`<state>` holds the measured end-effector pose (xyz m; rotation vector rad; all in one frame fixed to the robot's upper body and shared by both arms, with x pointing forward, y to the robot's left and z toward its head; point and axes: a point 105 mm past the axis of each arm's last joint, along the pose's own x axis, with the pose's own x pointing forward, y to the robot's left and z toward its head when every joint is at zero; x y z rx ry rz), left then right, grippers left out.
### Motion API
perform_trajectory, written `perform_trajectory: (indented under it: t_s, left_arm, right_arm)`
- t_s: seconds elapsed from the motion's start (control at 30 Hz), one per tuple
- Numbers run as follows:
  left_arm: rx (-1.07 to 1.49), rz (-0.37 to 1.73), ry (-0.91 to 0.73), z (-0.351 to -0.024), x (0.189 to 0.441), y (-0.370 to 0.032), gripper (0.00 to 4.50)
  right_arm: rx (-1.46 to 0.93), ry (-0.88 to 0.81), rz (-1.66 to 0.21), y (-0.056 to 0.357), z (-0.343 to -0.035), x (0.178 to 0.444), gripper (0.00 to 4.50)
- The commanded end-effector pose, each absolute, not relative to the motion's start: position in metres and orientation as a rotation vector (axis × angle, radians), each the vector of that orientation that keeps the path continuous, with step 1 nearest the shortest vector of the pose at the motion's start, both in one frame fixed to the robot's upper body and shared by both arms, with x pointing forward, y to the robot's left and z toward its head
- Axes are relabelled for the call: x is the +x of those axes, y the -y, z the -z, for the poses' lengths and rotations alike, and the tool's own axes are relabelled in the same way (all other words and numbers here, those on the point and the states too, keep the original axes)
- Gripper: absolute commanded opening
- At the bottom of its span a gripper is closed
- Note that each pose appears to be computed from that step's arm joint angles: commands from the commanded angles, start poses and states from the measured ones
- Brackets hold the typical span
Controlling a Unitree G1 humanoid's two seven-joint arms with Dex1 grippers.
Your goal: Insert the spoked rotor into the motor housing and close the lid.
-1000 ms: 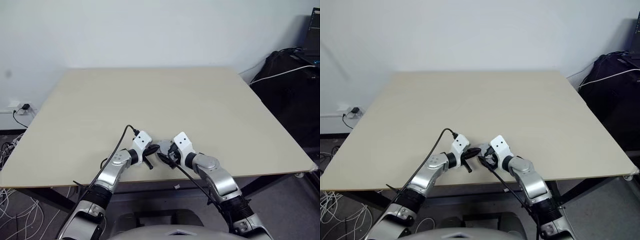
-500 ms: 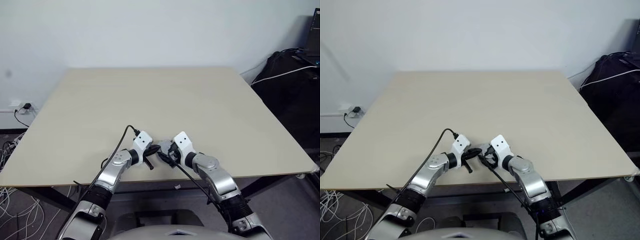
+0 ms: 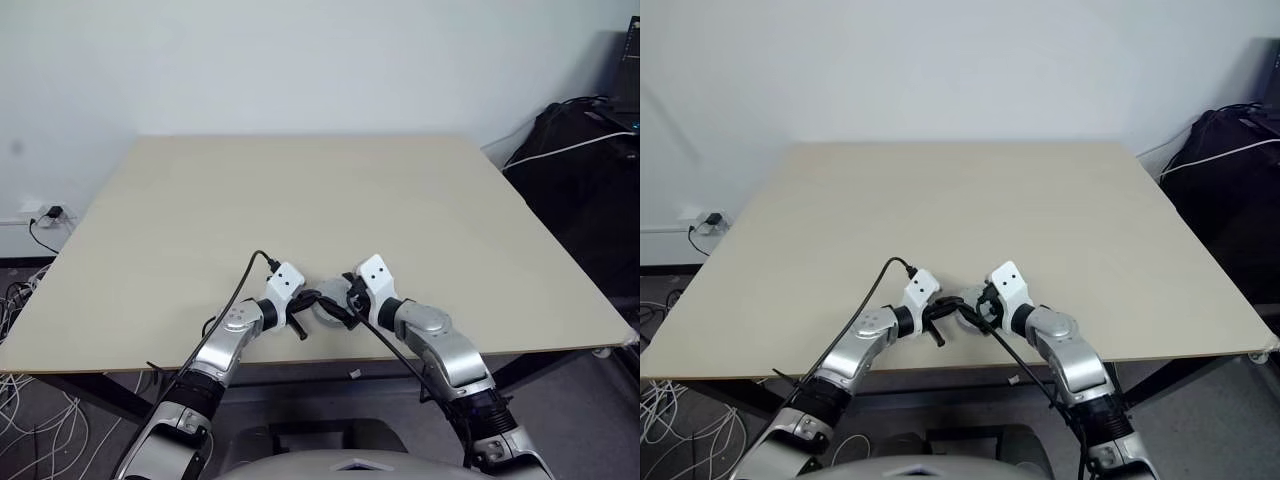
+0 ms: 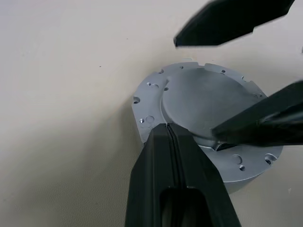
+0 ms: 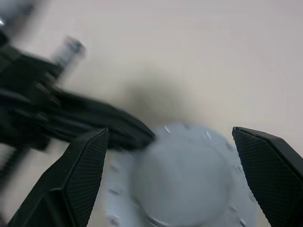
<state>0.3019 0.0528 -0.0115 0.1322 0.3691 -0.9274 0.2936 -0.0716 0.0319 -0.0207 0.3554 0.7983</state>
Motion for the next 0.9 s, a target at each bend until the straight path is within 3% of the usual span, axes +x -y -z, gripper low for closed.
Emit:
perform_trajectory:
  t_s: [0.03, 0.33, 0.67, 0.9]
  left_arm:
    - [0.136, 0.958, -0.367, 0.010, 0.297, -0.048, 0.00]
    - [0.140, 0.964, -0.370, 0.011, 0.296, -0.048, 0.00]
    - [0.142, 0.968, -0.370, 0.011, 0.297, -0.047, 0.00]
    - [0.137, 0.967, -0.369, 0.011, 0.297, -0.046, 0.00]
  right_arm:
    - [0.016, -0.280, -0.794, 0.076, -0.055, 0.296, 4.47]
    - [-0.016, -0.427, -0.574, 0.117, -0.036, 0.296, 4.47]
    - [0.307, -0.628, -0.495, 0.118, -0.026, 0.280, 4.47]
    - [0.540, -0.704, -0.394, 0.112, -0.027, 0.285, 4.47]
